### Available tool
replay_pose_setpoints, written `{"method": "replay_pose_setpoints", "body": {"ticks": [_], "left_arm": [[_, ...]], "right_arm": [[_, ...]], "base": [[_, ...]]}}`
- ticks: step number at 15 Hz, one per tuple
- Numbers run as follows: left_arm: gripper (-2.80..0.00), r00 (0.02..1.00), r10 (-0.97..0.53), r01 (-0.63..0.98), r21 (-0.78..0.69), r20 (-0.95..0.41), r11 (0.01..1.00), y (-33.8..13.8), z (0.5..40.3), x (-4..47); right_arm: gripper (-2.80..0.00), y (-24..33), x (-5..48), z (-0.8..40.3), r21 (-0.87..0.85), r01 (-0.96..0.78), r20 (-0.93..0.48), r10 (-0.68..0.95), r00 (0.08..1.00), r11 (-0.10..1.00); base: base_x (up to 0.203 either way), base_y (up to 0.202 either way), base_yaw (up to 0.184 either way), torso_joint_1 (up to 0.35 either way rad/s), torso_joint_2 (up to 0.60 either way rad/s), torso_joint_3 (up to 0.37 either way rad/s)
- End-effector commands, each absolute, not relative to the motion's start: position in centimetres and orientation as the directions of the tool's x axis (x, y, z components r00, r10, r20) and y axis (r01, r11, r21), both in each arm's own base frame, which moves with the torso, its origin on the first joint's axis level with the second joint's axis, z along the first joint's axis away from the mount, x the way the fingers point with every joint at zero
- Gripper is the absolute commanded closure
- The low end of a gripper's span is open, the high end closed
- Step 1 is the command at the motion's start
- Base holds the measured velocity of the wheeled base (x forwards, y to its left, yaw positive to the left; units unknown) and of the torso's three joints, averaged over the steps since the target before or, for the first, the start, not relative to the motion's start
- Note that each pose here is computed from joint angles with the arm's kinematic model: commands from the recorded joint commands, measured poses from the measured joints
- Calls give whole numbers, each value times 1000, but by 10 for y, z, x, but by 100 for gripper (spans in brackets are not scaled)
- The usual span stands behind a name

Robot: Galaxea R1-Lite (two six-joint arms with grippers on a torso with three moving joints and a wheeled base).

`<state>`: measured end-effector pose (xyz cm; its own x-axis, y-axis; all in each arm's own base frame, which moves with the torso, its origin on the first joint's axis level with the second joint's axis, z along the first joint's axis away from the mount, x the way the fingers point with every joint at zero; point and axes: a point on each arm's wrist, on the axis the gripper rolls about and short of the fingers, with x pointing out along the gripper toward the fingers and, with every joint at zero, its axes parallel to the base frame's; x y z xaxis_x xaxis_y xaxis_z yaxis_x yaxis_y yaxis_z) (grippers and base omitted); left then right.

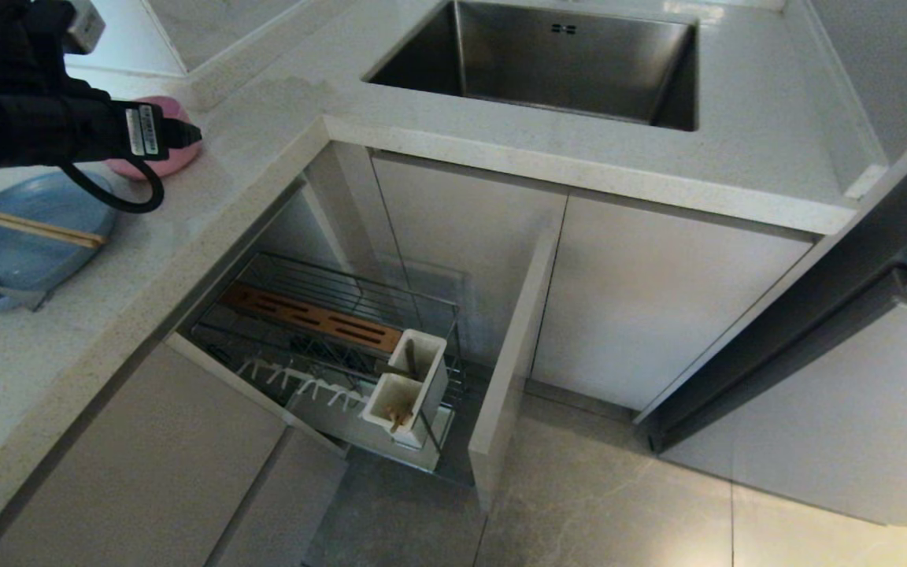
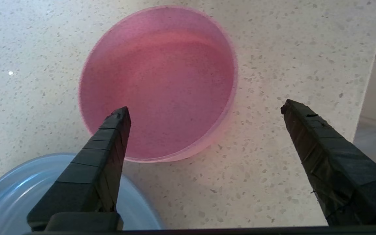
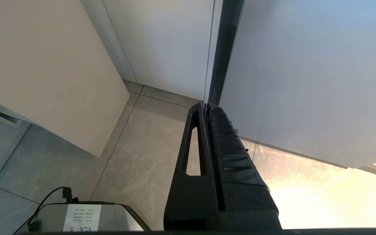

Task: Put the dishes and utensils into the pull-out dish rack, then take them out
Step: Pick up the bowl and place it in the cupboard

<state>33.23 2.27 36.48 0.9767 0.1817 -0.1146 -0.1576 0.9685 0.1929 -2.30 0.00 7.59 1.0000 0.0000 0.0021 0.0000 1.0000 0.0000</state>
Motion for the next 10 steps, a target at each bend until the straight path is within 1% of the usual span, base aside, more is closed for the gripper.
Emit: {"method": "replay_pose_setpoints", "body": {"ticks": [1, 4, 5, 10], "left_arm": [[-280, 976, 183, -158, 195, -117, 968, 23, 364, 333], [-280, 979, 163, -137, 192, -126, 972, 22, 361, 335], [0, 979, 163, -138, 188, -125, 972, 23, 362, 335], [0, 980, 163, -141, 186, -111, 972, 23, 363, 335]], "right_arm": [[0, 0, -23, 76, 0, 0, 2, 0, 1000, 1000], [0, 0, -23, 76, 0, 0, 1, 0, 1000, 1000], [0, 0, -23, 76, 0, 0, 1, 0, 1000, 1000], [0, 0, -23, 76, 0, 0, 2, 0, 1000, 1000]], "base": [[0, 0, 0, 0, 0, 0], [0, 0, 0, 0, 0, 0], [0, 0, 0, 0, 0, 0], [0, 0, 0, 0, 0, 0]]}}
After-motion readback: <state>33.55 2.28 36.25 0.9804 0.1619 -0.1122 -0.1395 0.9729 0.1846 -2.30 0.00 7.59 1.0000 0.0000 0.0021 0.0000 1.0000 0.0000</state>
